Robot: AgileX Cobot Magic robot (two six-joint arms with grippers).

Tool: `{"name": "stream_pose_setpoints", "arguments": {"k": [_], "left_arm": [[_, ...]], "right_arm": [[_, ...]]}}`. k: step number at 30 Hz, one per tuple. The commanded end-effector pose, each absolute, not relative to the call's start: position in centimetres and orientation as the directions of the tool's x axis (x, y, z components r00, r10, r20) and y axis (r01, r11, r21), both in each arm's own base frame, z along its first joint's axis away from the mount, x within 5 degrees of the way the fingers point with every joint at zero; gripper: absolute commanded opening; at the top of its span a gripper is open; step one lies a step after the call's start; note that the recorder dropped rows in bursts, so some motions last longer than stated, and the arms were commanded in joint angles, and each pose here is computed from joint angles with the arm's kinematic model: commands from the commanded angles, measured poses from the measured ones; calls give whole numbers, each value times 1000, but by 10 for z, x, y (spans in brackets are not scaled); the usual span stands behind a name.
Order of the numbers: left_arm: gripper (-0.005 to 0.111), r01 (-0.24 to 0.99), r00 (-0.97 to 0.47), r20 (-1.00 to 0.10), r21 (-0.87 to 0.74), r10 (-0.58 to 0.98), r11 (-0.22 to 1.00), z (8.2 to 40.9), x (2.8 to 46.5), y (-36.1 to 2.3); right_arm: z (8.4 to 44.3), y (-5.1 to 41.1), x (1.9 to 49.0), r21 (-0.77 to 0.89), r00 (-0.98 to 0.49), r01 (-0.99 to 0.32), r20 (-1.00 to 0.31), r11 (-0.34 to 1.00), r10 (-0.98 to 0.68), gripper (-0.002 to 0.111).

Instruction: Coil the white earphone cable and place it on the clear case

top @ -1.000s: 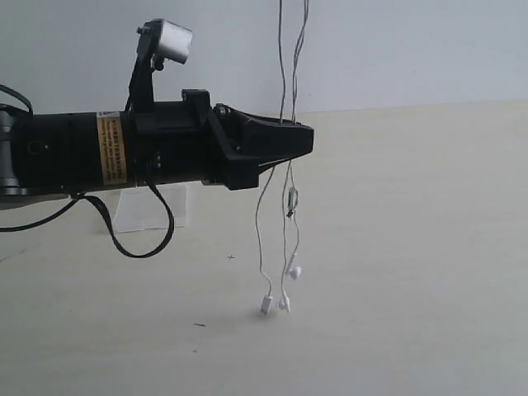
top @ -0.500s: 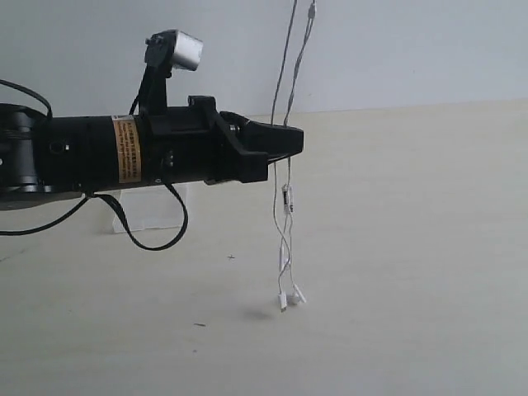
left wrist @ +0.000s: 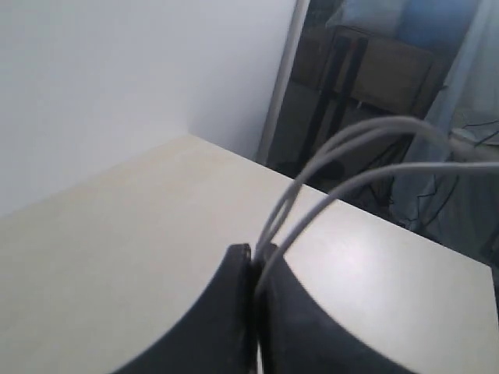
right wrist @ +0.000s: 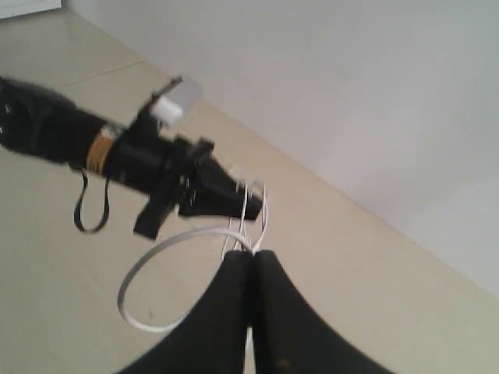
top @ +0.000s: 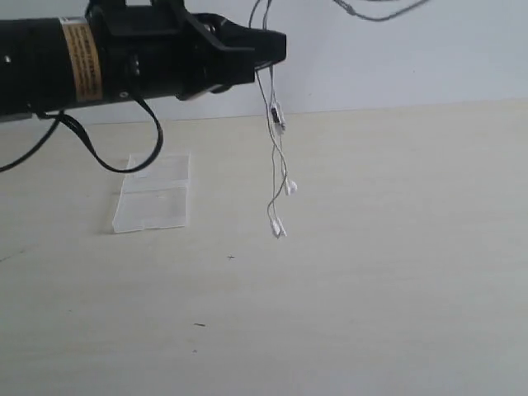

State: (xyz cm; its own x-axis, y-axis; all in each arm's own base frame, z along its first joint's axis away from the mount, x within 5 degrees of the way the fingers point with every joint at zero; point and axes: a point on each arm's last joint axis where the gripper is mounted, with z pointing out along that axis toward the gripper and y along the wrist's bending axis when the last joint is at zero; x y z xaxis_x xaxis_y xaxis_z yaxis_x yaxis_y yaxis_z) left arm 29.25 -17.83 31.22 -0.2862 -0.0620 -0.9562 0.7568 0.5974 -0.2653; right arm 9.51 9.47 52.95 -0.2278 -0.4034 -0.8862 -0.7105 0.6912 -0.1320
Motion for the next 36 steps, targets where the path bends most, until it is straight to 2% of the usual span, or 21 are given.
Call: {"name": "stream_pose_setpoints", "arguments": {"k": [1,4,8,12,14,19,21,27,31,36], "left_arm": [[0,734,-265,-961,-258,-84,629,340,279,-169],[0,744,-281,-957,-264,-70,614,350,267,-165],[0,744,-316,-947,-279,-48,607,357,255,-161],[0,741,-324,-945,-278,-36,611,360,251,-159],[0,734,-320,-947,-274,-40,621,361,251,-158],[0,702,-298,-953,-256,-53,665,367,256,-155],[0,687,-279,-959,-238,-53,686,370,258,-153],[0,683,-253,-967,-189,-15,706,371,260,-152],[0,668,-239,-971,-160,6,727,370,261,-150],[0,639,-225,-974,-132,20,758,370,264,-147]], "right_arm": [[480,99,97,-108,-339,-727,-802,679,-491,0],[443,111,105,-91,-377,-741,-763,665,-525,0],[404,131,121,-104,-316,-750,-812,654,-491,0],[386,143,129,-107,-236,-754,-877,648,-420,2],[381,143,129,-106,-243,-755,-871,647,-426,9],[370,137,125,-78,-342,-748,-805,659,-484,49],[366,136,122,-58,-384,-748,-775,661,-502,59],[357,130,116,-32,-476,-740,-681,672,-556,59],[361,133,119,-25,-451,-739,-725,674,-521,60],[361,147,126,44,-451,-740,-773,672,-446,77]]}}
